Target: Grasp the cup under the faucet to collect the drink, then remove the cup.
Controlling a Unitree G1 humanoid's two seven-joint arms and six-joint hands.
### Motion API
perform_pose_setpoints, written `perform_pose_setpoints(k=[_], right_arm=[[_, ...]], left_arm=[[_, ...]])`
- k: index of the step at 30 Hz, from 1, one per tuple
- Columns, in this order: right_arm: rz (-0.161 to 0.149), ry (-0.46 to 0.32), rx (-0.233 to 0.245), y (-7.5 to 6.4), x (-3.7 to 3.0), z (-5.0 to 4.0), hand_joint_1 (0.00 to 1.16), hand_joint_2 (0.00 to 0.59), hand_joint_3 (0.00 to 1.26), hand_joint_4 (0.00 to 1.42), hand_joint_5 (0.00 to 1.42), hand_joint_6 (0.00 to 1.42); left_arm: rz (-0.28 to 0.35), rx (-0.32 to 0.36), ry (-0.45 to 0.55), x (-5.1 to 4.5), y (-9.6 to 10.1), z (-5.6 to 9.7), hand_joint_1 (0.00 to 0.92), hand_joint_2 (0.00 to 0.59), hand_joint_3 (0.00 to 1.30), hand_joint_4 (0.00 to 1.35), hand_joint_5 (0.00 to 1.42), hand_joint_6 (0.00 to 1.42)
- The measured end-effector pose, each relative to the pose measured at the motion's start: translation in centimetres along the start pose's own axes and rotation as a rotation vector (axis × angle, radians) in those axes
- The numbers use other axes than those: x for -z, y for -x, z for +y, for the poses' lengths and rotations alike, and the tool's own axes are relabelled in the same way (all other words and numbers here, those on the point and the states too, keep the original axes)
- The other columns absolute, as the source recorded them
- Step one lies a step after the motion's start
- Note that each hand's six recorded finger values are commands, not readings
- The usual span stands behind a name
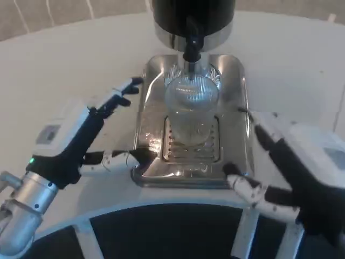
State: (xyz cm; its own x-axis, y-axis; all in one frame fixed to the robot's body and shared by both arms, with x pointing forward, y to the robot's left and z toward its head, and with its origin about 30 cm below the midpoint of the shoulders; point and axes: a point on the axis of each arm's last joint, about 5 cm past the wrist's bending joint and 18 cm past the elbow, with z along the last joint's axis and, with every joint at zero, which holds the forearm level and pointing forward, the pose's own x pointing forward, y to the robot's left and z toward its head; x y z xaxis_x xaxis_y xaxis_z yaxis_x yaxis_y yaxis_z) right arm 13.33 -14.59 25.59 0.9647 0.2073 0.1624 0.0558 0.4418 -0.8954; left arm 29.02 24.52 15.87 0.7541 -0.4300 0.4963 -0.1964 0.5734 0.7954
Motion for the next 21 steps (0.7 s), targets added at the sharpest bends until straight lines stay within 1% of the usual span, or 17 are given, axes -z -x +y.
perform_pose_setpoints(k=[1,2,3,4,5,6,7,8,10,11,12,13,15,17,21], right_arm=[[-0.014,-0.038,0.015,-0.4,0.08,-0.25,0.33,0.454,0.00,0.00,0.00,0.00],[-0.022,-0.077,0.042,-0.7,0.19,-0.55,0.33,0.453,0.00,0.00,0.00,0.00],[-0.028,-0.104,0.067,-1.0,0.24,-0.81,0.30,0.445,0.00,0.00,0.00,0.00],[-0.036,-0.122,0.077,-1.1,0.24,-0.92,0.29,0.444,0.00,0.00,0.00,0.00],[-0.051,-0.152,0.087,-1.4,0.22,-1.07,0.27,0.454,0.00,0.00,0.00,0.00],[-0.054,-0.166,0.091,-1.5,0.23,-1.10,0.27,0.455,0.00,0.00,0.00,0.00],[-0.063,-0.203,0.092,-2.0,0.30,-1.12,0.26,0.455,0.00,0.00,0.00,0.00],[-0.064,-0.221,0.094,-2.2,0.36,-1.13,0.26,0.455,0.00,0.00,0.00,0.00],[-0.072,-0.279,0.099,-3.0,0.46,-1.17,0.26,0.459,0.00,0.00,0.00,0.00],[-0.074,-0.319,0.112,-3.4,0.50,-1.25,0.26,0.461,0.00,0.00,0.00,0.00],[-0.075,-0.330,0.117,-3.6,0.50,-1.28,0.26,0.462,0.00,0.00,0.00,0.00],[-0.084,-0.355,0.119,-3.9,0.46,-1.26,0.26,0.463,0.00,0.00,0.00,0.00],[-0.098,-0.391,0.121,-4.6,0.32,-1.27,0.26,0.465,0.00,0.00,0.00,0.00],[-0.124,-0.414,0.120,-5.4,0.00,-1.31,0.26,0.466,0.00,0.00,0.00,0.00],[-0.162,-0.450,0.129,-6.4,-0.43,-1.49,0.25,0.471,0.00,0.00,0.00,0.00]], left_arm=[[-0.004,0.019,-0.008,0.02,0.6,0.2,0.097,0.074,0.18,0.22,0.31,0.32],[-0.011,0.043,-0.017,-0.01,1.3,0.4,0.097,0.075,0.18,0.22,0.31,0.31],[-0.012,0.064,-0.022,-0.03,2.0,0.5,0.097,0.075,0.18,0.22,0.31,0.31],[-0.009,0.078,-0.026,-0.03,2.4,0.5,0.097,0.075,0.18,0.22,0.31,0.31],[-0.003,0.103,-0.031,-0.06,3.2,0.6,0.097,0.075,0.18,0.22,0.30,0.31],[-0.002,0.113,-0.032,-0.10,3.4,0.6,0.097,0.076,0.18,0.21,0.29,0.30],[0.002,0.124,-0.037,-0.15,3.9,0.8,0.097,0.076,0.18,0.20,0.28,0.30],[0.002,0.129,-0.042,-0.18,4.1,0.9,0.097,0.076,0.17,0.19,0.27,0.29],[0.003,0.144,-0.064,-0.22,4.8,1.5,0.097,0.077,0.16,0.17,0.24,0.28],[0.000,0.154,-0.080,-0.29,5.2,1.9,0.097,0.077,0.15,0.16,0.23,0.27],[0.000,0.156,-0.085,-0.30,5.4,2.1,0.097,0.078,0.15,0.16,0.22,0.27],[0.003,0.159,-0.094,-0.34,5.6,2.3,0.097,0.078,0.14,0.15,0.22,0.27],[0.000,0.169,-0.107,-0.53,6.1,2.6,0.097,0.078,0.14,0.14,0.22,0.27],[0.006,0.175,-0.113,-0.64,6.4,2.7,0.097,0.079,0.14,0.13,0.21,0.26],[0.012,0.185,-0.121,-0.83,6.8,3.0,0.097,0.079,0.14,0.13,0.21,0.26]])
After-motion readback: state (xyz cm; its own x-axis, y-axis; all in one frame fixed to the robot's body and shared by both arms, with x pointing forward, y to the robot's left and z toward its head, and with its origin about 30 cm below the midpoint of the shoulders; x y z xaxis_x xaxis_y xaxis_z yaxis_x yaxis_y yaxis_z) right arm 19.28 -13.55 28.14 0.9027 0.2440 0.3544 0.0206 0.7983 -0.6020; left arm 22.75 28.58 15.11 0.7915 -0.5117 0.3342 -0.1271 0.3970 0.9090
